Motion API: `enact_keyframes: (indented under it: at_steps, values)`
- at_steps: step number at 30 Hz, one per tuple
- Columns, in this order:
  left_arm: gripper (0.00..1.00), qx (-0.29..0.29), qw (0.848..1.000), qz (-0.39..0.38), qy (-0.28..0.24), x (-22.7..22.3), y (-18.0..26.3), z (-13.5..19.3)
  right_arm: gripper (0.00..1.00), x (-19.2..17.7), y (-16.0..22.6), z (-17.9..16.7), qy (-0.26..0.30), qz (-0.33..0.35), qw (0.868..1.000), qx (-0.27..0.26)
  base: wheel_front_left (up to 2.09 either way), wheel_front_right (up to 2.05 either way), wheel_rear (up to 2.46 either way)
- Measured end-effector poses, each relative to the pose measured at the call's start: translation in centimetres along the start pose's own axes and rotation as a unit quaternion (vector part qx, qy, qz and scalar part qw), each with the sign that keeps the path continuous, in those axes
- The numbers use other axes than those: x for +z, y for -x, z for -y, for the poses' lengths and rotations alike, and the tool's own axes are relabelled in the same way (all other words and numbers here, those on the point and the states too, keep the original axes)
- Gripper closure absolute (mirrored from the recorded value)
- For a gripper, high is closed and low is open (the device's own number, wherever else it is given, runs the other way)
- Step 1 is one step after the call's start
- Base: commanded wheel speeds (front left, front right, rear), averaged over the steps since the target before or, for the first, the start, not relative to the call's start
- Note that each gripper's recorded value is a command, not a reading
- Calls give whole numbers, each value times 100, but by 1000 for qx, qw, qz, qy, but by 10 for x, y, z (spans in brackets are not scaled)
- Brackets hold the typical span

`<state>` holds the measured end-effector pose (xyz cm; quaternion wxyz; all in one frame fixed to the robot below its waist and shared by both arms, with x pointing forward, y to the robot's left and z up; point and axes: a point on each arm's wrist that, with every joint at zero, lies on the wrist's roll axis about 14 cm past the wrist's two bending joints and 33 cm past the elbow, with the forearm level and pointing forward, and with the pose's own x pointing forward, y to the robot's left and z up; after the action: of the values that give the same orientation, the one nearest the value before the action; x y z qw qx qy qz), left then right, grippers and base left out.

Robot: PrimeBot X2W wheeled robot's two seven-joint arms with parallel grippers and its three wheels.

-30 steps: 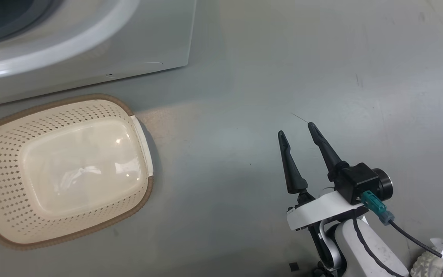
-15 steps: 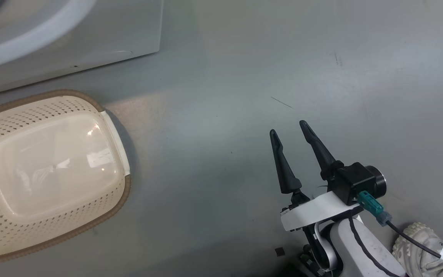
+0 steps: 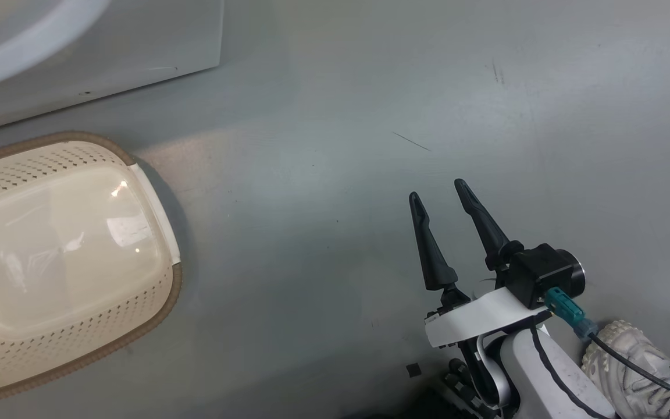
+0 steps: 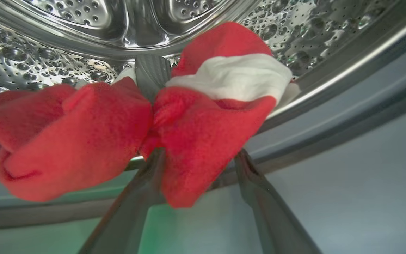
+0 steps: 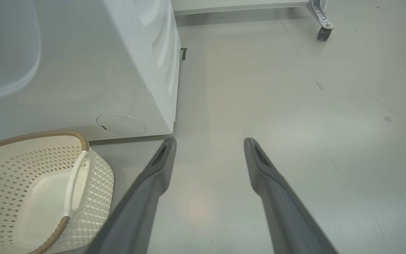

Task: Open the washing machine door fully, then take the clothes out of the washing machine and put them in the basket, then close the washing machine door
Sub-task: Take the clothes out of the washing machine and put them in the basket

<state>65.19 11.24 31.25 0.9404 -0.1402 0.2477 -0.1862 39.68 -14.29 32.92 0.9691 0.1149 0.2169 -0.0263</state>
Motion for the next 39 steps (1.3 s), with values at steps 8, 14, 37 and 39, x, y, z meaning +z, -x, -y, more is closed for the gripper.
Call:
enact_keyframes:
  at_steps: [8,14,37,39]
  values:
    - [0,17,1000,3,9,3,-7,-13,0,-3,-1,1,-1,-5,1000,-2,0,0,0]
    - [0,29,999,-11,21,-2,-9,-22,0,-5,-2,1,-1,-7,1000,-2,0,0,0]
    - [100,21,999,46,16,20,9,4,0,13,-10,-11,2,21,1000,21,0,0,0]
    - [100,21,998,51,11,21,15,6,0,17,-10,-13,3,26,999,23,0,0,0]
